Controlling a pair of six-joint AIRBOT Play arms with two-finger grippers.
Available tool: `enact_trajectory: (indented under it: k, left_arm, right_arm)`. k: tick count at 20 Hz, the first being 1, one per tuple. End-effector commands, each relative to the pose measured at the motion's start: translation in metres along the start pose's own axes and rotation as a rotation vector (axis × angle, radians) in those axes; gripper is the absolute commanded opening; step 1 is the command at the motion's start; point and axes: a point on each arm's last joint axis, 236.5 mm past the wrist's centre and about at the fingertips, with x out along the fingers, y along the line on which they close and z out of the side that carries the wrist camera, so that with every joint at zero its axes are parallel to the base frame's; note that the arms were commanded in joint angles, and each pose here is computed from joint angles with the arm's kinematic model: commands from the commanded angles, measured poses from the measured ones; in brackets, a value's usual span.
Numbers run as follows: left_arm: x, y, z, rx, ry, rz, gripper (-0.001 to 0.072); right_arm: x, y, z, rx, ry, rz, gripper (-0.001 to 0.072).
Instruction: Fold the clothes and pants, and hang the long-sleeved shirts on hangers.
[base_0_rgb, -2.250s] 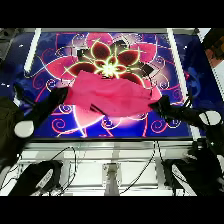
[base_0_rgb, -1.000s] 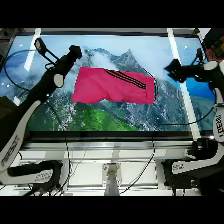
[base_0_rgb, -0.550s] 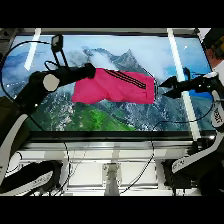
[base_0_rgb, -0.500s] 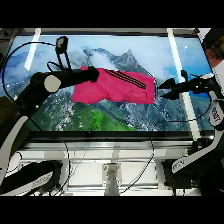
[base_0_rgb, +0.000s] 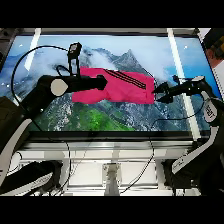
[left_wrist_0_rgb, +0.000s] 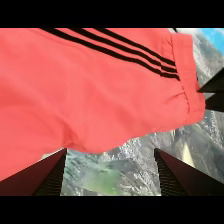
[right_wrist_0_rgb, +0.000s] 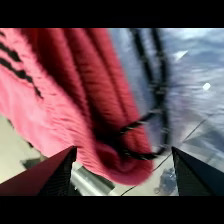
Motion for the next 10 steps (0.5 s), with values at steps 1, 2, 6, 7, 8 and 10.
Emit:
enact_trajectory:
  k: [1, 2, 6, 7, 8, 10]
  left_arm:
    - [0.003, -0.006, -0.006, 0.007, 0.017, -0.010, 0.0618]
    - [0.005, -0.008, -0.008, 0.006, 0.023, -0.014, 0.0618]
    - [0.015, -0.012, -0.018, 0.014, 0.053, -0.019, 0.0618]
    - [0.018, -0.013, -0.021, 0.013, 0.062, -0.022, 0.0618]
    - [0.021, -0.014, -0.024, 0.015, 0.072, -0.022, 0.0618]
    - [0.027, -0.017, -0.031, 0.020, 0.091, -0.026, 0.0617]
  right_arm:
    - [0.024, 0.009, -0.005, -0.008, 0.044, 0.018, 0.0683]
    - [0.029, 0.009, -0.006, -0.015, 0.051, 0.008, 0.0683]
    - [0.040, 0.013, 0.007, -0.022, -0.006, -0.014, 0.0682]
    - [0.044, 0.018, 0.011, -0.027, -0.023, -0.010, 0.0672]
    - [0.048, 0.023, 0.013, -0.032, -0.035, -0.001, 0.0670]
    - [0.056, 0.033, 0.012, -0.043, -0.032, 0.012, 0.0573]
